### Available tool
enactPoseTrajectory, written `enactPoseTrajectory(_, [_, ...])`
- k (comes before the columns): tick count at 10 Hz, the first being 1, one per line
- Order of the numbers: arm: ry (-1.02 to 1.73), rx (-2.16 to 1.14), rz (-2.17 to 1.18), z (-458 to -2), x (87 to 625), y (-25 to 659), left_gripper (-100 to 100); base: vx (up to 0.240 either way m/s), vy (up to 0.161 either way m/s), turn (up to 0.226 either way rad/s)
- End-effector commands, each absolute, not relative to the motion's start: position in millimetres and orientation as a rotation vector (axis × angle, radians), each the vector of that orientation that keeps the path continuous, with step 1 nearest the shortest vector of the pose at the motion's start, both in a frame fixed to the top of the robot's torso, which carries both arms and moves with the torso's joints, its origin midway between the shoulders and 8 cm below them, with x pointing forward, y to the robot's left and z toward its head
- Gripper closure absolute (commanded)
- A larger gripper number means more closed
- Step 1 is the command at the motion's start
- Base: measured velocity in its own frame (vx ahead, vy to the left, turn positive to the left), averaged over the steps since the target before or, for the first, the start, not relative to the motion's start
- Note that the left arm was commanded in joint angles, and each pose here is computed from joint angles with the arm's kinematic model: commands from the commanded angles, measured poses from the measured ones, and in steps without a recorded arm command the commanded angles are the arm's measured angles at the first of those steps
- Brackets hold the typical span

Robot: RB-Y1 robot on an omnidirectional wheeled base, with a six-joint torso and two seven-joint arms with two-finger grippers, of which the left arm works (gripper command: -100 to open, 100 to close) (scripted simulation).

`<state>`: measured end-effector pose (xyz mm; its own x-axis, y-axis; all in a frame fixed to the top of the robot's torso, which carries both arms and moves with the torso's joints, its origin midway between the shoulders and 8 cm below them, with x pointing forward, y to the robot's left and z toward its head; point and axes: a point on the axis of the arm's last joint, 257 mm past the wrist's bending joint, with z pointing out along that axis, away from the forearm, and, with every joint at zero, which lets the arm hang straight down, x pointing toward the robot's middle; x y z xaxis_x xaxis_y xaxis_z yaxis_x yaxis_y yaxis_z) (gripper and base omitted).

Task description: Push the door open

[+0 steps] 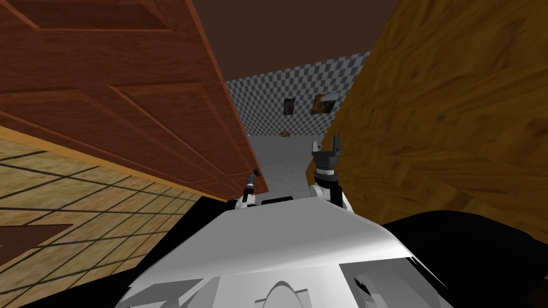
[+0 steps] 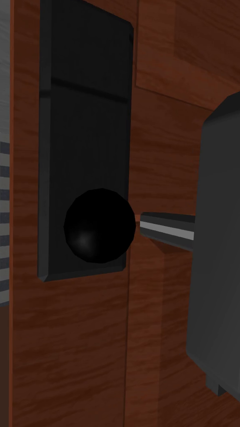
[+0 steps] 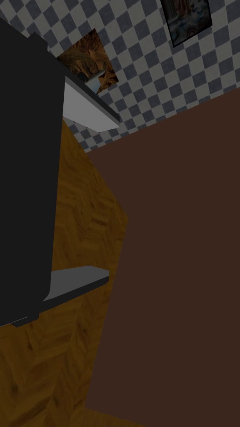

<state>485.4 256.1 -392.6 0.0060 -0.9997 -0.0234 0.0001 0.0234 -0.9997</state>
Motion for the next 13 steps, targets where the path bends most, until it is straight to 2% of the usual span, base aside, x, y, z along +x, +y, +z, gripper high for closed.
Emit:
enactPoseTrajectory(1, [1.216, -1.198, -1.188, -392.9, 485.7, 255.7, -100, -0.205, -0.081, 0.031])
enactPoseTrajectory(7, [1.203, -1.211, -1.196, -391.5, 486.7, 251.3, -100, -0.197, -0.074, 0.045])
enactPoseTrajectory(13, [1.186, -1.207, -1.183, -391.2, 481.7, 260.8, -100, 0.183, 0.007, -0.027])
